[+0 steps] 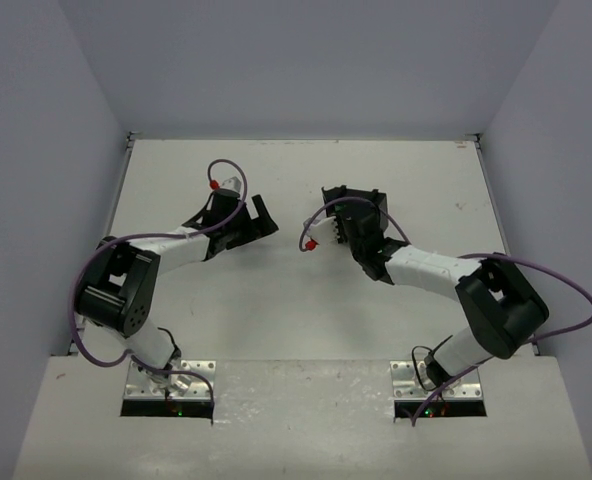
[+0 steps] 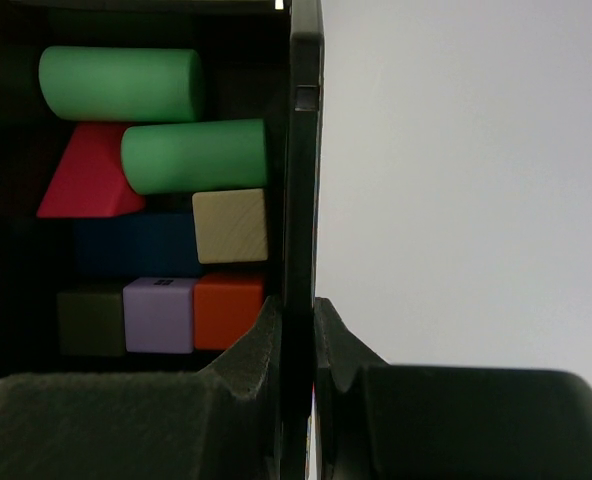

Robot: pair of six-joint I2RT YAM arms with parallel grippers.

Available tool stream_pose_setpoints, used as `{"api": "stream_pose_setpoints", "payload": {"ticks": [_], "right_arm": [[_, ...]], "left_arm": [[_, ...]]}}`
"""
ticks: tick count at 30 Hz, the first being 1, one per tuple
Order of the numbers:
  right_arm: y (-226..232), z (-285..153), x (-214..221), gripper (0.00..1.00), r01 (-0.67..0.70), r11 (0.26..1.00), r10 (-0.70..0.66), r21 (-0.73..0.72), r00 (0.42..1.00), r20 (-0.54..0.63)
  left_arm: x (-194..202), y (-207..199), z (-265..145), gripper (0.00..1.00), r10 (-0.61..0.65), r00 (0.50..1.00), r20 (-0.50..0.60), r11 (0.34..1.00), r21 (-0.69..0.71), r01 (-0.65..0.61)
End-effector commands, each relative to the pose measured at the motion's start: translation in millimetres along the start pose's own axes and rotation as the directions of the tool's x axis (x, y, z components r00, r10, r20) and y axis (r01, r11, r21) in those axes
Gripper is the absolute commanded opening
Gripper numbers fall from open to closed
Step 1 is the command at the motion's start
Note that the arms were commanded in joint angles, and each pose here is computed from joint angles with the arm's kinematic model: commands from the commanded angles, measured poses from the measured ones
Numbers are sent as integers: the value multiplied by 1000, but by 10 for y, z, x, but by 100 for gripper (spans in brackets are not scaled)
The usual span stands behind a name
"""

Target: Build the wood block tower

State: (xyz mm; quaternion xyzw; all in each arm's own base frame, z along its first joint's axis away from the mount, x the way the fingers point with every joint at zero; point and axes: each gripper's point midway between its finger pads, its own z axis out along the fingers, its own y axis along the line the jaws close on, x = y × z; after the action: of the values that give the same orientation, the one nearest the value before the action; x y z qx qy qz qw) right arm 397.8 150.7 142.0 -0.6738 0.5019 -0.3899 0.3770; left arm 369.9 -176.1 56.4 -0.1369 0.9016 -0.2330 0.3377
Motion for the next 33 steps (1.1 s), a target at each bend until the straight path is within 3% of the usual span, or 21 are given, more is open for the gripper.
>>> {"api": "stream_pose_setpoints", "payload": {"ticks": [1,14,33], "right_arm": [[-270,-35,-6,0,2,994,2,108,999,-43],[-475,-117,-137,0,129,966,-95,223,983,-158],[-394,-177,-387,0,201,956,-169,215,973,-157]], "left_arm": [[-190,-180,-8,100,4,998,60,999,53,-7],[-74,-66,-32,100,3,999,44,1000,28,-4],[15,-14,-2,100,-2,1000,21,1000,19,2]]}}
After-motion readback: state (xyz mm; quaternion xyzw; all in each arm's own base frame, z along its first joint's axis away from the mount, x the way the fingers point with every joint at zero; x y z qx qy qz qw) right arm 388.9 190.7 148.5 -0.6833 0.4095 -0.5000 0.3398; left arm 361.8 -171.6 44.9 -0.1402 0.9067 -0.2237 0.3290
